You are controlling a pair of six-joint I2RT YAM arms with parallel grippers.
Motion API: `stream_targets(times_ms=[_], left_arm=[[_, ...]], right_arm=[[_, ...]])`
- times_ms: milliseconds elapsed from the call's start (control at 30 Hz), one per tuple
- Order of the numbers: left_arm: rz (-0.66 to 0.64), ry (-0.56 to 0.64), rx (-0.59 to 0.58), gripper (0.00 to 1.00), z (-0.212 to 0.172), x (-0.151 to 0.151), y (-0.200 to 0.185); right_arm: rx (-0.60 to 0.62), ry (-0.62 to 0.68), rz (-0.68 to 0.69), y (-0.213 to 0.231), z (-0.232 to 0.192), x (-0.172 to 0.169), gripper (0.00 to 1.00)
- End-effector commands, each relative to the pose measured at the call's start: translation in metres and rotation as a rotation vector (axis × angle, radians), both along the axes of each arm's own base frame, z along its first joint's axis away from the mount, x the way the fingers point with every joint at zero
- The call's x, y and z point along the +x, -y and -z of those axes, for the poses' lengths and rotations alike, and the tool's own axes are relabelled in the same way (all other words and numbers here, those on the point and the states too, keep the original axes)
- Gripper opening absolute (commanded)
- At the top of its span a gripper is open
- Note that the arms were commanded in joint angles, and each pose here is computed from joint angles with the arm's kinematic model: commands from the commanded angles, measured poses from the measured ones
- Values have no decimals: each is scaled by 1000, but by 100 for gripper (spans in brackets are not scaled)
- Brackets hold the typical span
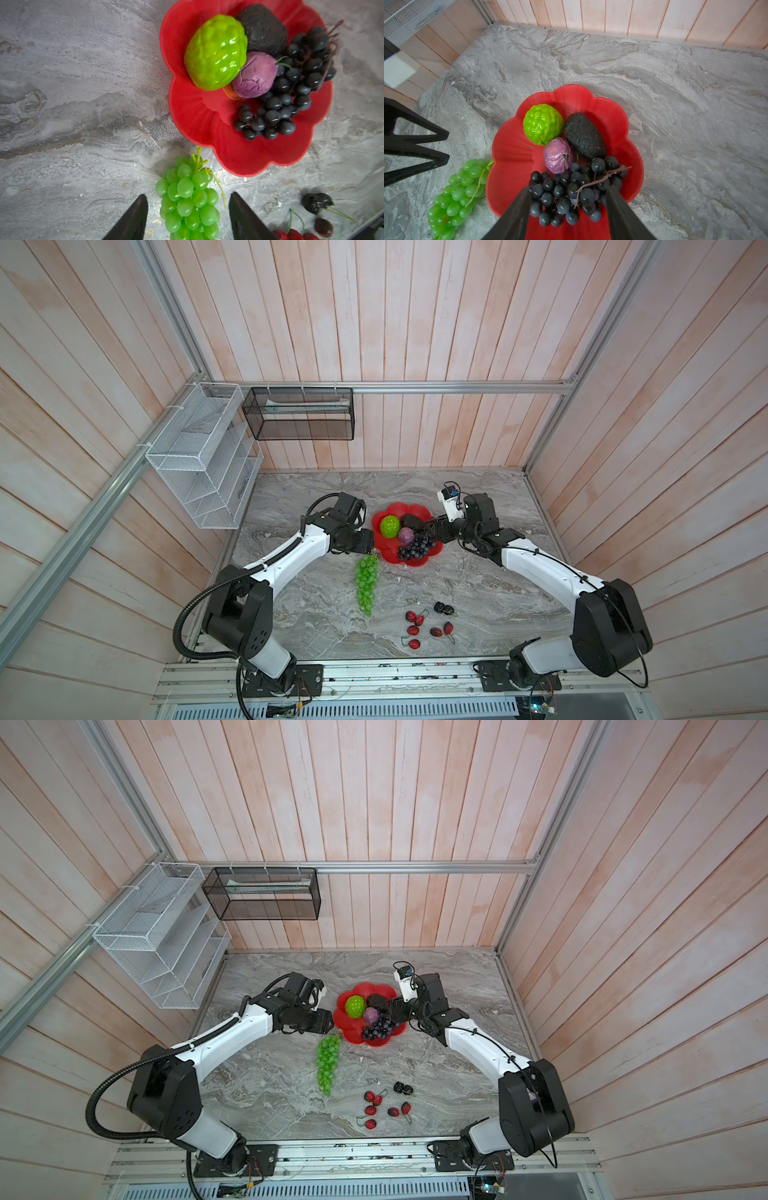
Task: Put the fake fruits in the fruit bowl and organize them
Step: 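Move the left gripper over the green grape bunch and lower onto its stem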
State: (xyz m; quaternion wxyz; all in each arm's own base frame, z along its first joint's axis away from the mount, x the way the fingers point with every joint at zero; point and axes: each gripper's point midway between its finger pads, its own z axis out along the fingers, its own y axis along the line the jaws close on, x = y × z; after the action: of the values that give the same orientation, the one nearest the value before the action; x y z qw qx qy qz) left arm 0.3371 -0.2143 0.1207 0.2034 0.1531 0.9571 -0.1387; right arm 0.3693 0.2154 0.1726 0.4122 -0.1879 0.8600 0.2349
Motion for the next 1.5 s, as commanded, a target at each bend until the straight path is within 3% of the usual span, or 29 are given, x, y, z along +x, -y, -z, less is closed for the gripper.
stream_targets(times_ms=[0, 300, 533, 967, 1200, 1467], left_arm=[[69, 14, 144, 64, 8, -4, 2], [138, 5, 279, 63, 30, -9, 20], [162, 6, 333, 57, 44, 0, 22], [207, -23, 364, 54, 62, -4, 27], [217, -5, 344, 57, 48, -8, 29], [220, -25, 390, 60, 60, -14, 23]], right_arm=[[35, 29, 12, -3, -11, 2, 58], [48, 46, 19, 1, -10, -1, 58], [54, 23, 21, 4, 0, -5, 56], [54, 19, 22, 6, 3, -6, 55], [61, 18, 20, 5, 3, -6, 54], [62, 25, 22, 5, 1, -6, 54]])
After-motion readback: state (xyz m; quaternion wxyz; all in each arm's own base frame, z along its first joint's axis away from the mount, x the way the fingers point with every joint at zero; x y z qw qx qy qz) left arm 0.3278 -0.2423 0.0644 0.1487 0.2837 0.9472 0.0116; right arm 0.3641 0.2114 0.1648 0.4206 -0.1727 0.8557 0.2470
